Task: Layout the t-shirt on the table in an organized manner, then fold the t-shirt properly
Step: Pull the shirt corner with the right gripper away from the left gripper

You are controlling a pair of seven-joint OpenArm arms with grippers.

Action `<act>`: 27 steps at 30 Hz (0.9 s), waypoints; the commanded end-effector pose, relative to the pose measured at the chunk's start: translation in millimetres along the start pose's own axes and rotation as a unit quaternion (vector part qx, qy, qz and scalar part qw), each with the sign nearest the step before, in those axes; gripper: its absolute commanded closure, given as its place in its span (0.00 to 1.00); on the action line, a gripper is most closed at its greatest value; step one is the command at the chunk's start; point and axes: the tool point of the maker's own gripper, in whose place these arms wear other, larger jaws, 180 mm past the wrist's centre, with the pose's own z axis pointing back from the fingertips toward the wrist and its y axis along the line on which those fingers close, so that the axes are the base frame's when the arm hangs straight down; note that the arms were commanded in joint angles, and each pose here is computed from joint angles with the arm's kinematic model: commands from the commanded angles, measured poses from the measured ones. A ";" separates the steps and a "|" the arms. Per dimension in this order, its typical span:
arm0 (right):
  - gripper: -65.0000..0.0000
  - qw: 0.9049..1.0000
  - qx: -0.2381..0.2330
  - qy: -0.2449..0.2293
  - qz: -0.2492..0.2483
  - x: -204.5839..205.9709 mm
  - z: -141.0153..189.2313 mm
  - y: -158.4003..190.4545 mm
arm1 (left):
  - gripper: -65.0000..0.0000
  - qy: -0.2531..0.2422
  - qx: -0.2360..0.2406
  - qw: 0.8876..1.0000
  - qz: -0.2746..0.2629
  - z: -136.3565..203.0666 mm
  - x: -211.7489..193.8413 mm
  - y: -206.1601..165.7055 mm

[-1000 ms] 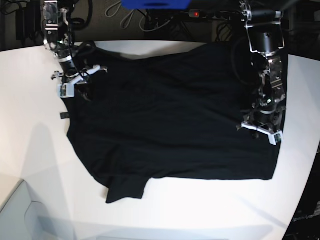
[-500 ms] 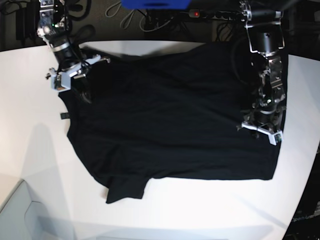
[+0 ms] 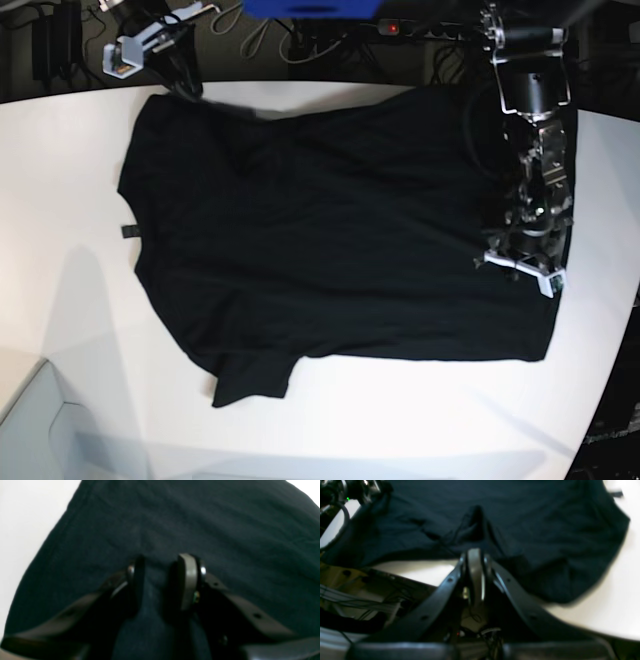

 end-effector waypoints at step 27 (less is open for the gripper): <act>0.33 0.997 -0.001 -0.004 0.074 -11.5 -6.6 -6.1 | 0.66 -0.024 -0.004 1.000 0.001 -1.9 21.7 -4.4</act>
